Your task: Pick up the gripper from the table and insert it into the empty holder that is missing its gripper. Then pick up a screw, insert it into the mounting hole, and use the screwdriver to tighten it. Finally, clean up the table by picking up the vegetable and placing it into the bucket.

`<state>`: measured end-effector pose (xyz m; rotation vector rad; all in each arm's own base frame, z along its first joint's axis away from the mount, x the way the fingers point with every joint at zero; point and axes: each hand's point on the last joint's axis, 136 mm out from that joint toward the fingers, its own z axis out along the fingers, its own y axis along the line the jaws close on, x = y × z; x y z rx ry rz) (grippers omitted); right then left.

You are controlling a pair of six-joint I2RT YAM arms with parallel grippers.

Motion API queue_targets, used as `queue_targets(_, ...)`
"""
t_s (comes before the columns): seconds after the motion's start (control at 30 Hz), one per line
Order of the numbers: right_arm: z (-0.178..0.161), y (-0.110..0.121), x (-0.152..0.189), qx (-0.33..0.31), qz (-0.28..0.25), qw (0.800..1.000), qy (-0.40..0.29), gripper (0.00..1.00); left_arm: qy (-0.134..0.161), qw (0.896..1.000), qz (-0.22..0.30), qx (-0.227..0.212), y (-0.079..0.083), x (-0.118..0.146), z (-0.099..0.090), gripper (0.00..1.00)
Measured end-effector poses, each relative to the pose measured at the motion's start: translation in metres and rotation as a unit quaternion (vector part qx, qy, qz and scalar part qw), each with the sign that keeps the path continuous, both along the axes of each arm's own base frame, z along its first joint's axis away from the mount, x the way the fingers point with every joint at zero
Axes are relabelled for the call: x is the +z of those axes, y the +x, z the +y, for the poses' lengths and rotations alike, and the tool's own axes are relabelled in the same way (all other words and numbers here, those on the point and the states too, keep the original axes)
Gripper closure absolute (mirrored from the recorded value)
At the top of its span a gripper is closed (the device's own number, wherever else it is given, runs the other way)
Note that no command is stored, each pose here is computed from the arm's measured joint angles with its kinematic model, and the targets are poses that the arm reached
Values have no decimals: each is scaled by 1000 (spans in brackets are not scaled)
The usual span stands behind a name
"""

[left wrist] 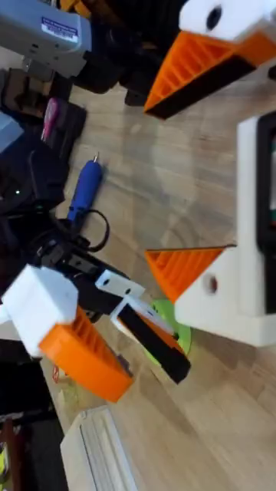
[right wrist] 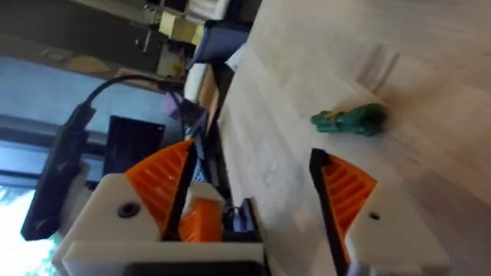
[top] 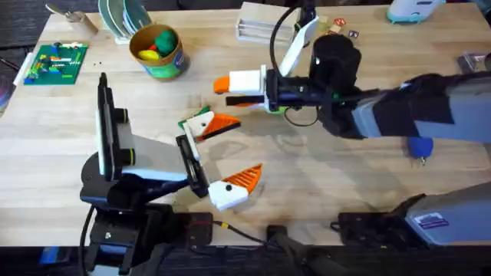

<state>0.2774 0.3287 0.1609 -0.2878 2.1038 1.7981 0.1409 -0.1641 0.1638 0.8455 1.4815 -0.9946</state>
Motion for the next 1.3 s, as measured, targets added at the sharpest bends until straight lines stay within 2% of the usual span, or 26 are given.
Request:
queue_targets(0.2, -31, 48, -23, -57, 9, 994, -89, 81, 0, 1000, 0, 0, 0, 0, 0, 7)
queue_targets(0.33, -42, 67, -19, -65, -22, 985, -158, 80, 0, 1000, 0, 0, 0, 0, 0, 7)
queue_targets(0.47, -52, 68, -15, -63, -59, 966, -244, 77, 0, 1000, 0, 0, 0, 0, 0, 7)
queue_targets(0.7, -68, 71, -31, -93, -129, 900, -406, 77, 0, 1000, 0, 0, 0, 0, 0, 8)
queue_targets(0.9, -83, 71, -42, -97, -150, 867, -465, 79, 0, 1000, 0, 0, 0, 0, 0, 8)
queue_targets(1.1, -100, 57, -58, -72, -150, 833, -528, 89, 0, 1000, 0, 0, 0, 0, 0, 8)
queue_targets(1.3, -85, 49, -63, -45, -204, 801, -561, 92, 0, 1000, 0, 0, 0, 0, 0, 8)
